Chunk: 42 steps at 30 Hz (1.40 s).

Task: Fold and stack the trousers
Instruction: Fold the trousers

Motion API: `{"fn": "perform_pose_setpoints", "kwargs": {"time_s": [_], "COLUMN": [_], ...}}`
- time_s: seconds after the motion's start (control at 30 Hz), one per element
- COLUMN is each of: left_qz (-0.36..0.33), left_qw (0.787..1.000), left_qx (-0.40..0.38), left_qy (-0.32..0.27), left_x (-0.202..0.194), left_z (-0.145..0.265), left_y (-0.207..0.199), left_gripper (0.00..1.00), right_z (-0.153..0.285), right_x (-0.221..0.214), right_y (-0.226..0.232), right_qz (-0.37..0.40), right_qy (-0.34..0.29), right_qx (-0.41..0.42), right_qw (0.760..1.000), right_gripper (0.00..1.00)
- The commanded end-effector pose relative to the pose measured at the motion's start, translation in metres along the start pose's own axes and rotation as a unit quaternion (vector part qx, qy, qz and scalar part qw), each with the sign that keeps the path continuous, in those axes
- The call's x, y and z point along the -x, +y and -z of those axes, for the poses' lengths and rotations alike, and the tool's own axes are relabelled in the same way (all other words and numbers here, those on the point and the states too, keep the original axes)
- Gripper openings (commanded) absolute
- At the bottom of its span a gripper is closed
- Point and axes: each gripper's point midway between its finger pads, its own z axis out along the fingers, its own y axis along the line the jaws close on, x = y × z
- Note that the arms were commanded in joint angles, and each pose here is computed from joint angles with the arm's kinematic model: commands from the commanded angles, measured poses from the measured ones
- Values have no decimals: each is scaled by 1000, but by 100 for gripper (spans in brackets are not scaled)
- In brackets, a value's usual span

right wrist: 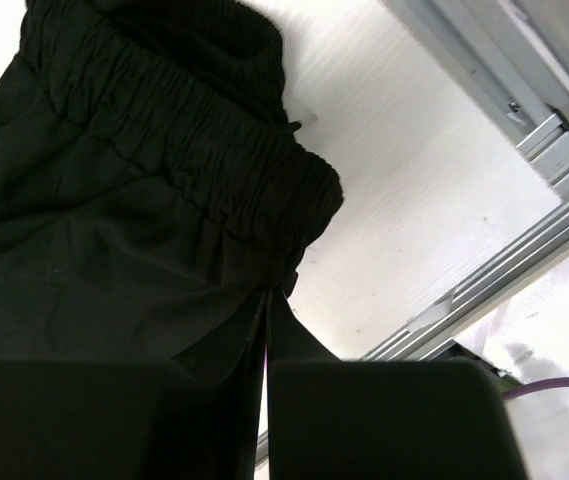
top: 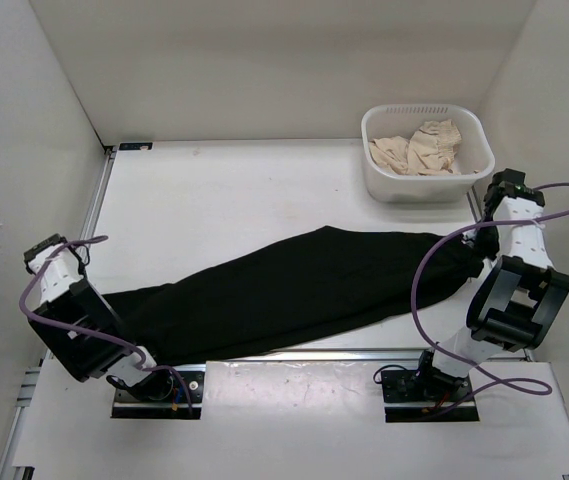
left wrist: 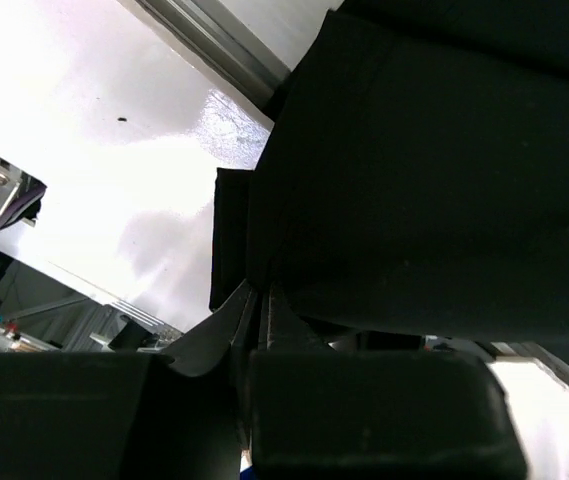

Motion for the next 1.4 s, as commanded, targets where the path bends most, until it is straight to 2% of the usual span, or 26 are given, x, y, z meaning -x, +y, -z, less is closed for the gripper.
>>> {"fn": "perform_pose_setpoints", "kwargs": {"time_s": [0.0, 0.27, 0.37, 0.4, 0.43, 0.47, 0.5, 0.53, 0.6, 0.67, 0.7, 0.77, 0.8, 0.9, 0.97, 1.03, 1.2, 1.3, 1.33, 1.37], "left_qz": [20, 43, 44, 42, 38, 42, 41, 47, 61, 89, 90, 98, 96, 67, 49, 41, 27, 22, 20, 19], "left_qw": [999, 997, 997, 998, 998, 998, 998, 997, 995, 989, 989, 986, 986, 994, 995, 993, 987, 983, 982, 982], "left_qx": [30, 38, 31, 30, 30, 30, 30, 47, 63, 71, 61, 16, 5, -38, -84, -109, -147, -162, -162, -162], "left_qy": [-31, -48, -51, -46, -36, -34, -31, -27, -45, -91, -96, -135, -134, -79, -31, -5, 58, 85, 92, 98], "left_x": [8, 26, 31, 28, 23, 20, 14, 13, 19, 43, 55, 87, 92, 91, 88, 85, 59, 42, 42, 38], "left_z": [-5, -12, -12, -12, -15, -16, -15, -16, -11, 11, 15, 38, 37, 12, -4, -11, -25, -29, -31, -33], "left_y": [12, 18, 16, 16, 15, 16, 16, 24, 33, 48, 48, 43, 40, 13, -10, -22, -42, -51, -51, -52], "left_gripper": [14, 14, 32, 43, 65, 72, 78, 83, 88, 88, 88, 88, 88, 86, 85, 85, 80, 62, 51, 24], "right_z": [0, -3, -11, -13, -13, -13, -13, -12, -10, -3, 1, 7, 10, 14, 7, 1, -27, -48, -55, -58], "right_x": [10, 18, 10, 8, 9, 9, 9, 8, 13, 20, 19, 21, 17, 7, -11, -21, -50, -64, -68, -70], "right_y": [-10, -20, -25, -28, -29, -31, -31, -34, -35, -32, -27, -14, -1, 43, 69, 90, 108, 103, 96, 97], "right_qz": [-2, -28, -24, -23, -23, -23, -23, -22, -24, -21, -13, 1, 31, 91, 122, 112, 81, 82, 78, 69], "right_qy": [-22, -13, 0, 2, 0, -2, -2, 0, -9, -19, -24, -40, -45, -67, -58, -40, 15, 43, 49, 55], "right_qx": [-14, -12, -28, -34, -38, -43, -43, -51, -53, -52, -47, -36, -32, -1, 15, 55, 86, 55, 34, 29], "right_qw": [1000, 999, 999, 999, 999, 999, 999, 998, 998, 998, 998, 999, 998, 994, 991, 991, 993, 994, 995, 996], "right_gripper": [0, 0, 0, 2, 12, 45, 61, 69, 74, 74, 74, 73, 71, 65, 60, 58, 42, 39, 39, 37]}}
